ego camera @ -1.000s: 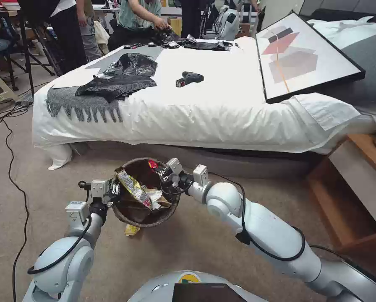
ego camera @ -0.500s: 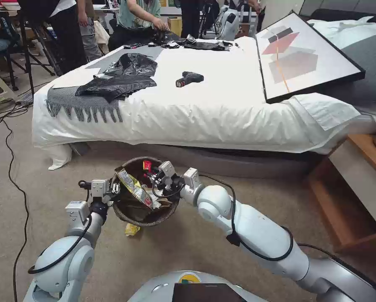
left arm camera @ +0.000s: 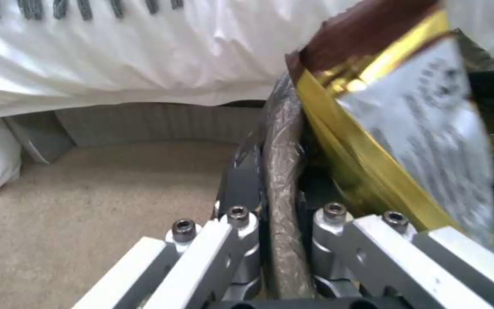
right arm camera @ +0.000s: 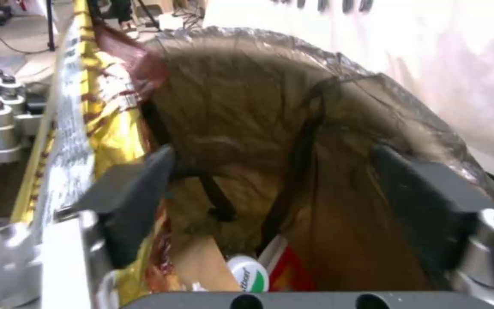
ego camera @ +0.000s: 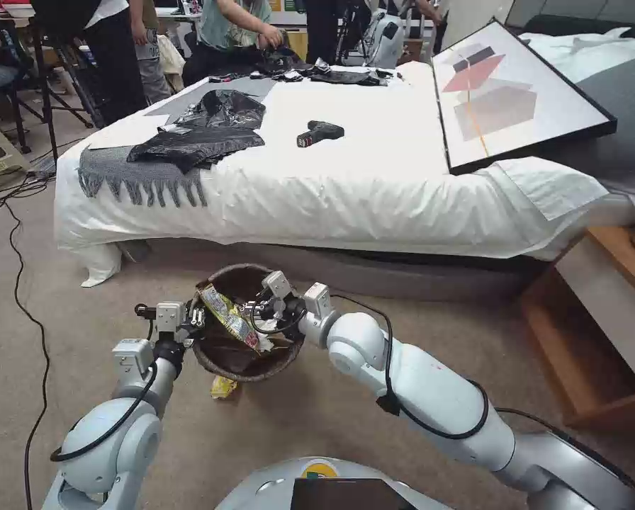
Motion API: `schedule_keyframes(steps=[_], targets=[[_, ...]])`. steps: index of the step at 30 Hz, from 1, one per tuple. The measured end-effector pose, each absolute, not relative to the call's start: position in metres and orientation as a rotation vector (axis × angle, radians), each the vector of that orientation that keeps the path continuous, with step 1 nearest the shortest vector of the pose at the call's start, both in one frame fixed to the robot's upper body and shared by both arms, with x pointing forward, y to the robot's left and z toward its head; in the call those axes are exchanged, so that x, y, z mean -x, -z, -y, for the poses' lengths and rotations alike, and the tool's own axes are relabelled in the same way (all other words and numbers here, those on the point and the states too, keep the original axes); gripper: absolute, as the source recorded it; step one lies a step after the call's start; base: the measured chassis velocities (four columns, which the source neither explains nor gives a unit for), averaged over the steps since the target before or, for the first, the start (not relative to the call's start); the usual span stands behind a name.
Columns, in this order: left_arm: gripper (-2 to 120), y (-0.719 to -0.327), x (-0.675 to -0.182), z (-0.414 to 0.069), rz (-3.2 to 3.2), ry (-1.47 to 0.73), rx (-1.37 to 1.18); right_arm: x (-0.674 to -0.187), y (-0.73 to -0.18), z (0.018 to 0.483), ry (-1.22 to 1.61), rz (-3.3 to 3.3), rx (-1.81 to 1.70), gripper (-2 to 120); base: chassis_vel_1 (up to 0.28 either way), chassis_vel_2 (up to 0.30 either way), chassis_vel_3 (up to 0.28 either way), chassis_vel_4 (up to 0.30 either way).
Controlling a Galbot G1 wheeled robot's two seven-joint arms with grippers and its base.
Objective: Pick up the trash bin, then pick up the garbage from the floor and place it into the trash bin.
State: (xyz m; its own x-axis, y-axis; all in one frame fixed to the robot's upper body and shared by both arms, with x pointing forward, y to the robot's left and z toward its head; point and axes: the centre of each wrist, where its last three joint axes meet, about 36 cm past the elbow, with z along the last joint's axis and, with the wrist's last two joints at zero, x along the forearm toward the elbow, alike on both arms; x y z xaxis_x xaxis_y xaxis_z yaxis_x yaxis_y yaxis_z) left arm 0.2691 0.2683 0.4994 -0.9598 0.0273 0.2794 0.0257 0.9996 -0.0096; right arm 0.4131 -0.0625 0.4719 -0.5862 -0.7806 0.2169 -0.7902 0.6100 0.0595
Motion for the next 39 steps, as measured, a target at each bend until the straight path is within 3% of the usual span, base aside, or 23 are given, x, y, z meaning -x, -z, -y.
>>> schedule_keyframes(steps=[6, 16, 27, 39], targets=[[5, -0.499, -0.269, -0.269, 2.857, -0.006, 0.039, -0.409, -0.478, 0.06, -0.057, 2.627, -1.31, 100, 0.0, 0.0, 0.0, 0.0], [5, -0.5, -0.269, -0.271, 2.857, -0.002, 0.033, -0.404, -0.497, 0.065, -0.031, 2.672, -1.321, 100, 0.0, 0.0, 0.0, 0.0], [5, -0.496, -0.27, -0.27, 2.848, -0.012, 0.027, -0.388, -0.542, 0.101, 0.052, 2.765, -1.317, 100, 0.0, 0.0, 0.0, 0.0], [5, -0.492, -0.27, -0.271, 2.845, -0.003, 0.017, -0.371, -0.514, 0.137, 0.095, 2.922, -1.162, 100, 0.0, 0.0, 0.0, 0.0]])
